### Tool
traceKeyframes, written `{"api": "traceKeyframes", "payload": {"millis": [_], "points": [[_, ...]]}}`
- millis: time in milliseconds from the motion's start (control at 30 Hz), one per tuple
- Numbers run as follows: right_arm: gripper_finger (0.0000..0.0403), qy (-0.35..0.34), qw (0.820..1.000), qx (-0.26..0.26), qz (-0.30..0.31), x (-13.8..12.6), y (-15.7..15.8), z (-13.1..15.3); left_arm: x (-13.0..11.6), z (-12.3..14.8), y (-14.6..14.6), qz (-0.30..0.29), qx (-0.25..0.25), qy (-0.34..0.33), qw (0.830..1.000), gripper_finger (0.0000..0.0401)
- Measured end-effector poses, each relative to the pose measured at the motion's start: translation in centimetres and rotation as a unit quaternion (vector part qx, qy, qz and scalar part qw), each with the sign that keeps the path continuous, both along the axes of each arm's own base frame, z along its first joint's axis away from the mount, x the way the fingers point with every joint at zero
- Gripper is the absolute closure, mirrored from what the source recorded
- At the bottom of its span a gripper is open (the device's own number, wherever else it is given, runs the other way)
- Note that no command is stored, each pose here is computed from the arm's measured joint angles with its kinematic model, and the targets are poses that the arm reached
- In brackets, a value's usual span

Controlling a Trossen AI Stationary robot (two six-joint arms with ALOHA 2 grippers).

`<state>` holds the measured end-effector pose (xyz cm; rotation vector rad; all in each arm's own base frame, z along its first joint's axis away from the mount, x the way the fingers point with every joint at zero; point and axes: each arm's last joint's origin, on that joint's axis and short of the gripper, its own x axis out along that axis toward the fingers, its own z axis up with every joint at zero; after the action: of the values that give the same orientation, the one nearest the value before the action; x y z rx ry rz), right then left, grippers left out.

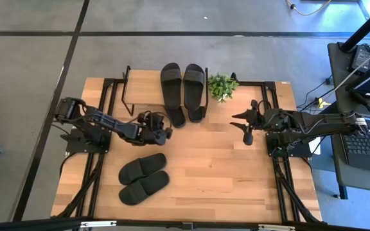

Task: Pick and place slides into the shelf
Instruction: Put the black slide under the shelf

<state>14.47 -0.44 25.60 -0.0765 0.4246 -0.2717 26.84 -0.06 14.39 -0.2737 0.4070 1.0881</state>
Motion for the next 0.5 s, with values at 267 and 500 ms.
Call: {"api": "traceKeyframes", "payload": {"millis": [267, 500], "points": [[0.0265, 0.004, 1.0, -0.017, -0.006, 0.0, -0.1, 0.0, 0.3, -2.6, 0.5, 0.066, -0.012, -0.032, 0.997, 0.0401], [0.0265, 0.004, 1.0, -0.018, -0.006, 0.0, -0.1, 0.0, 0.4, -3.5, 1.9, 0.113, -0.011, -0.055, 0.992, 0.0401]]}}
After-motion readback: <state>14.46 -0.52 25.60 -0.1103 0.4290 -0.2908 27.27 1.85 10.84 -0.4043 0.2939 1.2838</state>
